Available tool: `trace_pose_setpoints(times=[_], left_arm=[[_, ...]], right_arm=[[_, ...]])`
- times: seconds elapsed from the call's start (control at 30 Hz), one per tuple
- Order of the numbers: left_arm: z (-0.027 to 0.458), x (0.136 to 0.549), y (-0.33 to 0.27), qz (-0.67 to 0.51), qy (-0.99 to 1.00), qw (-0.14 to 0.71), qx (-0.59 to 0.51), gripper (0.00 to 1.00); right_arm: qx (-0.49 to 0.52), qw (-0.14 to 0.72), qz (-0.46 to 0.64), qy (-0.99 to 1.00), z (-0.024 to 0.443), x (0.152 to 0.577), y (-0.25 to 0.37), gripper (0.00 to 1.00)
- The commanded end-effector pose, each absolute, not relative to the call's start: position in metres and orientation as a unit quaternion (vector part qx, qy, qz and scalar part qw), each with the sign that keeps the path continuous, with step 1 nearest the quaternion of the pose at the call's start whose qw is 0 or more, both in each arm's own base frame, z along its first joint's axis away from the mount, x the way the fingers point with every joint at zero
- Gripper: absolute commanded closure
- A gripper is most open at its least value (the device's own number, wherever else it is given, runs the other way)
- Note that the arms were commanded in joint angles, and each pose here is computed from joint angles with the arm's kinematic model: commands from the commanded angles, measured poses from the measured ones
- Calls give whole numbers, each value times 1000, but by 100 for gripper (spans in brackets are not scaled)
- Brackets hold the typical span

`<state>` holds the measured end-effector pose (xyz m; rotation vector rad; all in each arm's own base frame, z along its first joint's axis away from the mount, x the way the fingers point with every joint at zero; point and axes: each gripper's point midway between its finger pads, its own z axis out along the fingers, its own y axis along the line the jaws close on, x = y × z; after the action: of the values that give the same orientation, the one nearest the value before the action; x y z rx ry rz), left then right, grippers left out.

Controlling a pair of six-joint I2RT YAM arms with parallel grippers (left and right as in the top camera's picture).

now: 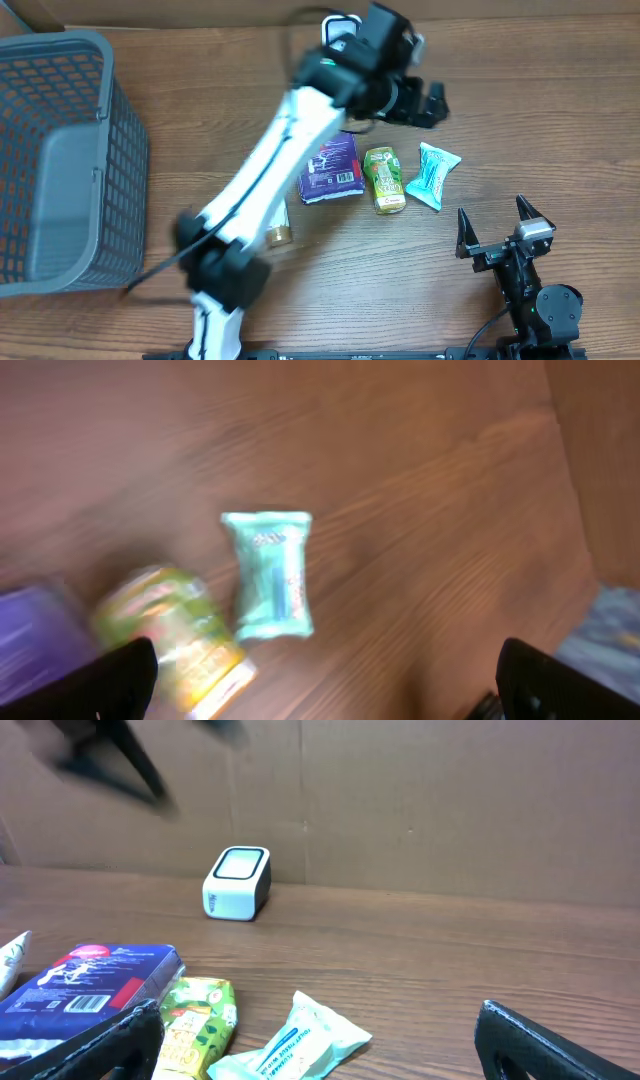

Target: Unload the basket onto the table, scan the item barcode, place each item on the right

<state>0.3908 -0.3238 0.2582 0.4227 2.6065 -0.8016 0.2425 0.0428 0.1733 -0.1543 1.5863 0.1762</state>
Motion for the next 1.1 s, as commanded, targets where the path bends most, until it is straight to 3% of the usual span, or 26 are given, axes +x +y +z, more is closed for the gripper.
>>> trace_pose_setpoints(times=[0.0, 0.27, 0.5, 0.77, 1.07], left_arm=[[323, 389, -259, -210, 922, 289, 151, 0], [369, 338, -122, -93, 945, 311, 40, 0], [408, 302, -43, -69, 927, 363, -58, 0], [412, 296, -33, -65, 925, 368, -71, 0], [405, 303, -34, -62, 929, 357, -71, 0]], right_arm=[[-70, 698, 77, 709, 172, 242, 43, 0], [-68, 697, 79, 709, 172, 242, 43, 0], [-43, 690, 120, 713, 171, 242, 47, 0], [-72, 653, 171, 734, 172, 237, 67, 0], [-79, 604, 186, 771, 225, 241, 74, 0]])
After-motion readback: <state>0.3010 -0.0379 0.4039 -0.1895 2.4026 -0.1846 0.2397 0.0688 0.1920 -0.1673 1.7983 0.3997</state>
